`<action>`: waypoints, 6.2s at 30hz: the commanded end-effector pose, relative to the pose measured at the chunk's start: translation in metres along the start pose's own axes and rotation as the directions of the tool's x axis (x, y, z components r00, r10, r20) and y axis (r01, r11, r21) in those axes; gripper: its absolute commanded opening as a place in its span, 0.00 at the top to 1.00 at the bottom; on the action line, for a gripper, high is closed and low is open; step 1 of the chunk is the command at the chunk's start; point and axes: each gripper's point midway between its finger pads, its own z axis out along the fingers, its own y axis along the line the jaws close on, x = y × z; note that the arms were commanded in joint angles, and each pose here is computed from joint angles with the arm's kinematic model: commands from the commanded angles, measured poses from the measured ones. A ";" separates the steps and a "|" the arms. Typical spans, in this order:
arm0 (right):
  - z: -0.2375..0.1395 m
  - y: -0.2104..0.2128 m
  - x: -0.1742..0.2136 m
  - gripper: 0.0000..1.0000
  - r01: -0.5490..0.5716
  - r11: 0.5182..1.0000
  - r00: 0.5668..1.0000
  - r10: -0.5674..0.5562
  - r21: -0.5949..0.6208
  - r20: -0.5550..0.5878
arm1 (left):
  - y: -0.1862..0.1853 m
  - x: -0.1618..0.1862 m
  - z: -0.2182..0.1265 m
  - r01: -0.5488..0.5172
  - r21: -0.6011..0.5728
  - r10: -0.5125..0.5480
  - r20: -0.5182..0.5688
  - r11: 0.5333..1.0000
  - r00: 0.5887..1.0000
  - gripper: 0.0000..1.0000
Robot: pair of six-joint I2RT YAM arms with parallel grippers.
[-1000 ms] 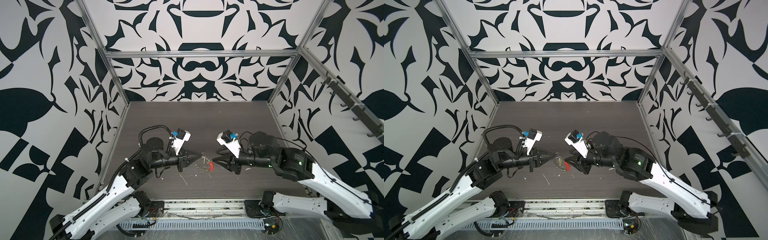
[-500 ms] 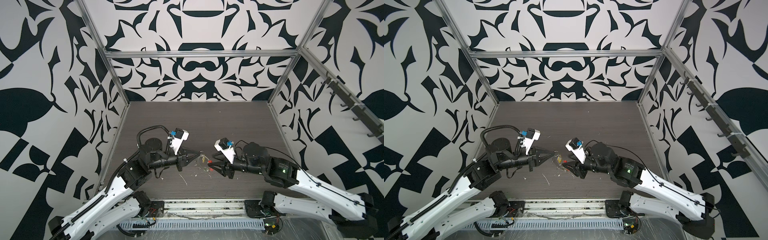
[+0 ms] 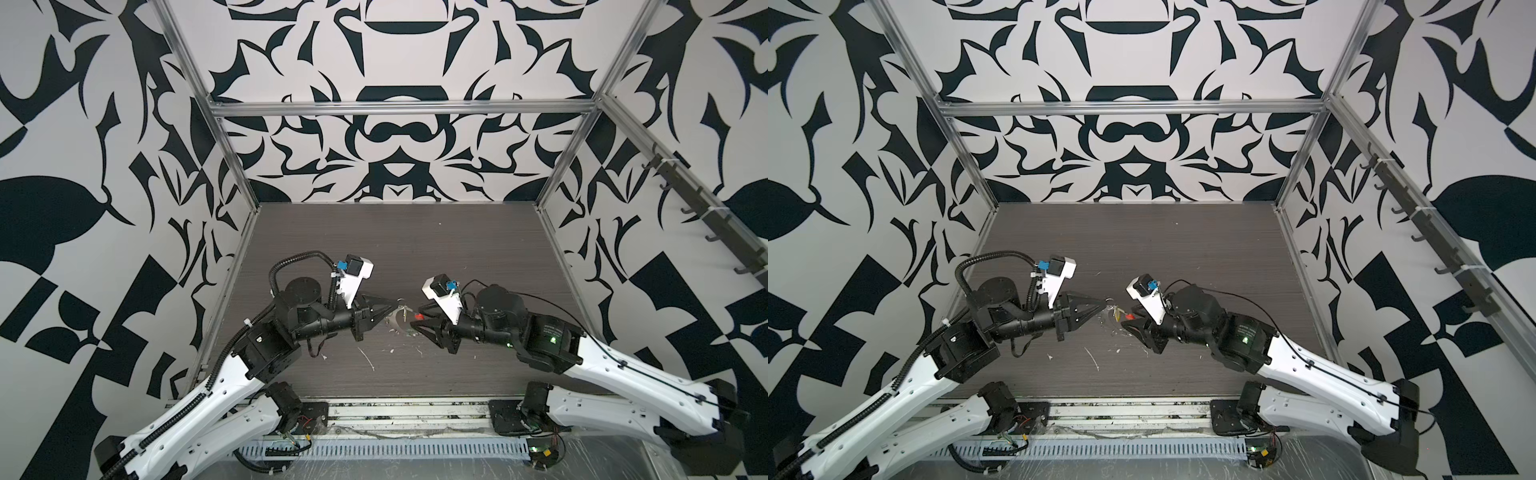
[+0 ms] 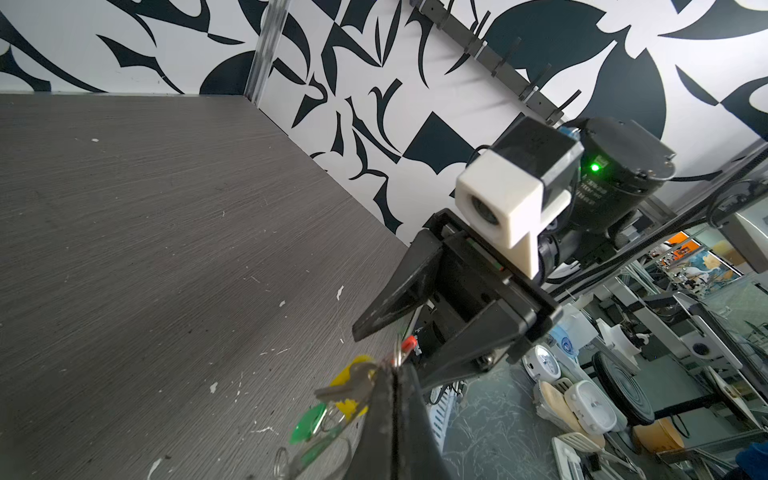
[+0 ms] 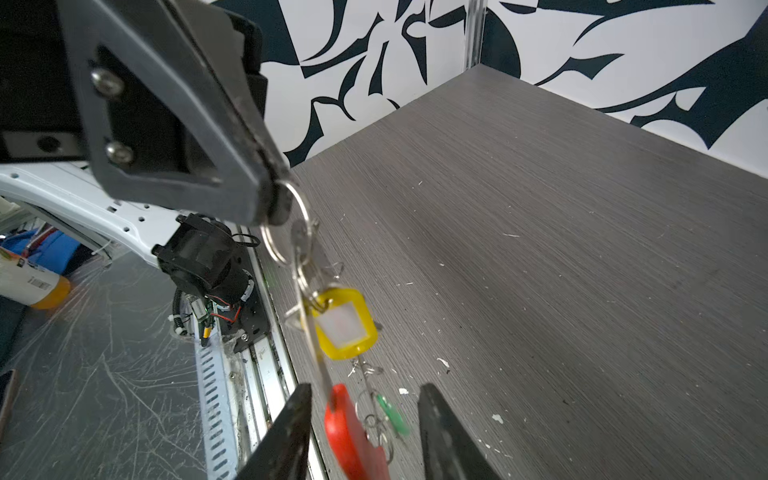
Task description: Remove the keys from the keyring
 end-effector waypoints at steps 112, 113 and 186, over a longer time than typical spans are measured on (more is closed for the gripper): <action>0.015 0.006 -0.045 1.00 0.288 0.899 0.955 -0.294 0.330 -0.034 | 0.051 -0.031 -0.004 0.214 -0.367 -0.199 0.077 0.905 0.977 1.00; 0.016 0.007 -0.045 1.00 0.297 0.896 0.953 -0.302 0.329 -0.038 | 0.052 -0.030 -0.004 0.214 -0.366 -0.200 0.077 0.906 0.977 1.00; -0.013 0.083 -0.079 0.70 0.253 0.967 0.921 -0.234 -0.022 0.312 | -0.053 -0.010 -0.050 -0.310 0.245 0.197 0.395 0.919 0.897 1.00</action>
